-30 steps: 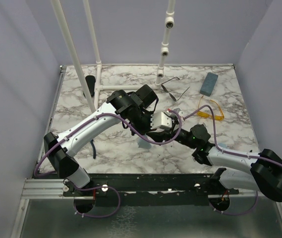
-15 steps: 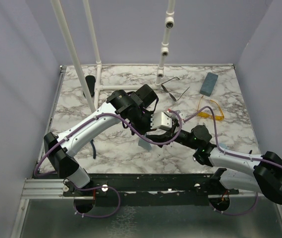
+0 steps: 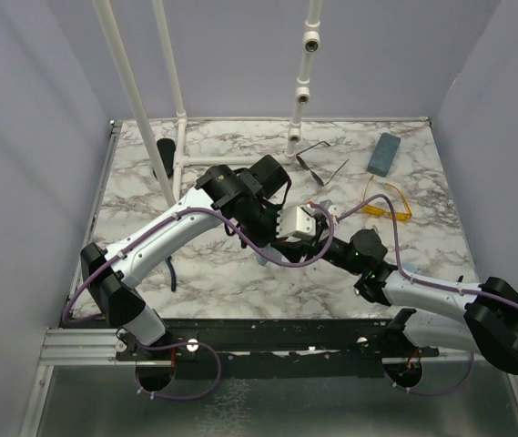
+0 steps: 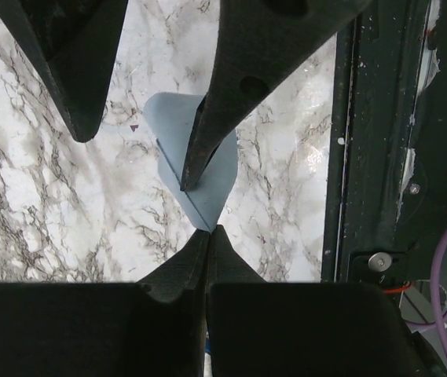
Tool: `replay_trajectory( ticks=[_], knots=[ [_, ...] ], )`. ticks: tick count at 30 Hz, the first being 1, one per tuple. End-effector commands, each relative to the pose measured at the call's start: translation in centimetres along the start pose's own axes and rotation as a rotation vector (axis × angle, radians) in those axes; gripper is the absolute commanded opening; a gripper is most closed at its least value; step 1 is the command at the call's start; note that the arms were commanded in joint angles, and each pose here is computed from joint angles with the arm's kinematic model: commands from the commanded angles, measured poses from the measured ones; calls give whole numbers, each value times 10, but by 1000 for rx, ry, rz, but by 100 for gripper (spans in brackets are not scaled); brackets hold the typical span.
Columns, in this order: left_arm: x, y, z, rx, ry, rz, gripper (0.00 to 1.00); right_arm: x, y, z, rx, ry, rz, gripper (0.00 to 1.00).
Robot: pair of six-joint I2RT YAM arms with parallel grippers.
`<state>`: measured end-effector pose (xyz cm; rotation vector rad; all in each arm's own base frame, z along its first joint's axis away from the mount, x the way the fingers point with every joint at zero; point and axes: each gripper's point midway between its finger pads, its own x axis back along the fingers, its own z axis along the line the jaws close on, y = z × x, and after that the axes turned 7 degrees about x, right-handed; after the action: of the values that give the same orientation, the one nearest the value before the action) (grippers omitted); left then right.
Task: Organize the sunglasses
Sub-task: Fold the glasses cleaning cloth at the center of the board.
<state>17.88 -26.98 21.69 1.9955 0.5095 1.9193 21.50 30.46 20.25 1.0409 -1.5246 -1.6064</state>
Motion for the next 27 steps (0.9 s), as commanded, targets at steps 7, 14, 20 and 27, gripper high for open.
replay_trajectory(
  ticks=[7,14,20,27],
  knots=[
    [1,1,-3,-44,-12,19,0,-4,-5,5,30,33,22,58],
    [1,1,1,-43,3,22,0,-4,-9,16,25,100,30,59],
    [2,4,2,-45,7,18,0,-5,-15,22,23,135,44,59],
    [5,2,2,-59,7,27,0,-1,-33,26,21,158,90,59]
  ],
)
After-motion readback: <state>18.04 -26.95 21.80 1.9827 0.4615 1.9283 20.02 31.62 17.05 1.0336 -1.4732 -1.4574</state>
